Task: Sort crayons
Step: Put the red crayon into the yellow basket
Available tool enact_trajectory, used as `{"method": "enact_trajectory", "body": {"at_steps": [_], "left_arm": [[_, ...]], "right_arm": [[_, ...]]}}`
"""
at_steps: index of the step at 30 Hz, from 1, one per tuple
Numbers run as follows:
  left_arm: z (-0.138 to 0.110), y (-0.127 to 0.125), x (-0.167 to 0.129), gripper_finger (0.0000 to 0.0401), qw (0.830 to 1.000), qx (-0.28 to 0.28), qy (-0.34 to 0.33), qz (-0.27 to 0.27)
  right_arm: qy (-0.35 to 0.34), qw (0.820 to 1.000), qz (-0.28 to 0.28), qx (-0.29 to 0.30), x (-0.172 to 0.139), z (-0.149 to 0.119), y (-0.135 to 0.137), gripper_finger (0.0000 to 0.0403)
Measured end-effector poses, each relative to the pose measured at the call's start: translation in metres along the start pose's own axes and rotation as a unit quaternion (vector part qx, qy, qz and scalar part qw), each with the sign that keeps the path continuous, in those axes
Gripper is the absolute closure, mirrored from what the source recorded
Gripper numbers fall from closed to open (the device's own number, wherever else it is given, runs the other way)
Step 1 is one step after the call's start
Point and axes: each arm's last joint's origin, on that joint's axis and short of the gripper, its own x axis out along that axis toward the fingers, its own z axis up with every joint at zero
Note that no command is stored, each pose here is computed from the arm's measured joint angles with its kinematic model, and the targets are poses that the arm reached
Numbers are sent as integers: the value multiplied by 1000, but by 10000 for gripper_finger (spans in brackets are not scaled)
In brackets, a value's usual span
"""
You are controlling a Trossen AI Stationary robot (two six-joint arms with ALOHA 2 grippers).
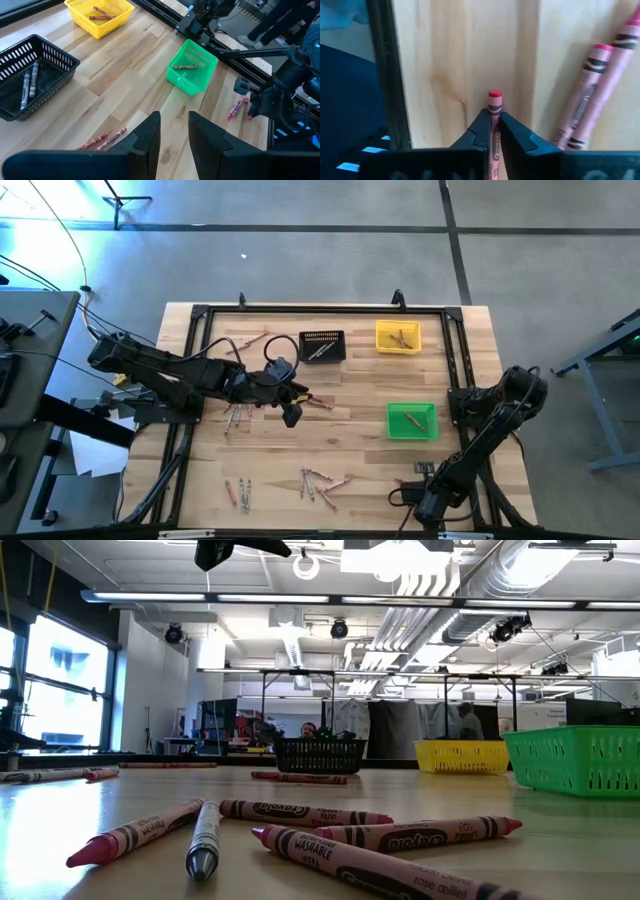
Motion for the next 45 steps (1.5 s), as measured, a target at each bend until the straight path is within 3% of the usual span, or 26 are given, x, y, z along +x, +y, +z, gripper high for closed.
{"method": "enact_trajectory", "body": {"at_steps": [7,12,16,20,27,33,39,45], "left_arm": [[0,0,0,316,1000,0,-1,0],[0,0,0,316,1000,-1,-1,0],[0,0,0,316,1000,-1,-1,1],[1,1,0,316,1000,-1,-2,2],[6,7,4,316,1000,-10,-7,13],[19,25,10,316,999,-13,-22,46],[41,56,19,316,992,8,-57,113],[67,90,23,316,982,15,-97,160]], "right_arm": [[-11,1000,26,-3,-8,1,4,396],[-60,997,50,-5,-38,1,7,397],[-117,992,43,1,-70,0,0,398],[-203,979,-8,11,-105,4,-19,397],[-334,928,-163,37,-162,24,-81,397],[-339,903,-250,82,-195,50,-153,397],[-323,887,-291,153,-216,66,-230,397],[-348,843,-312,265,-235,63,-298,397]]}}
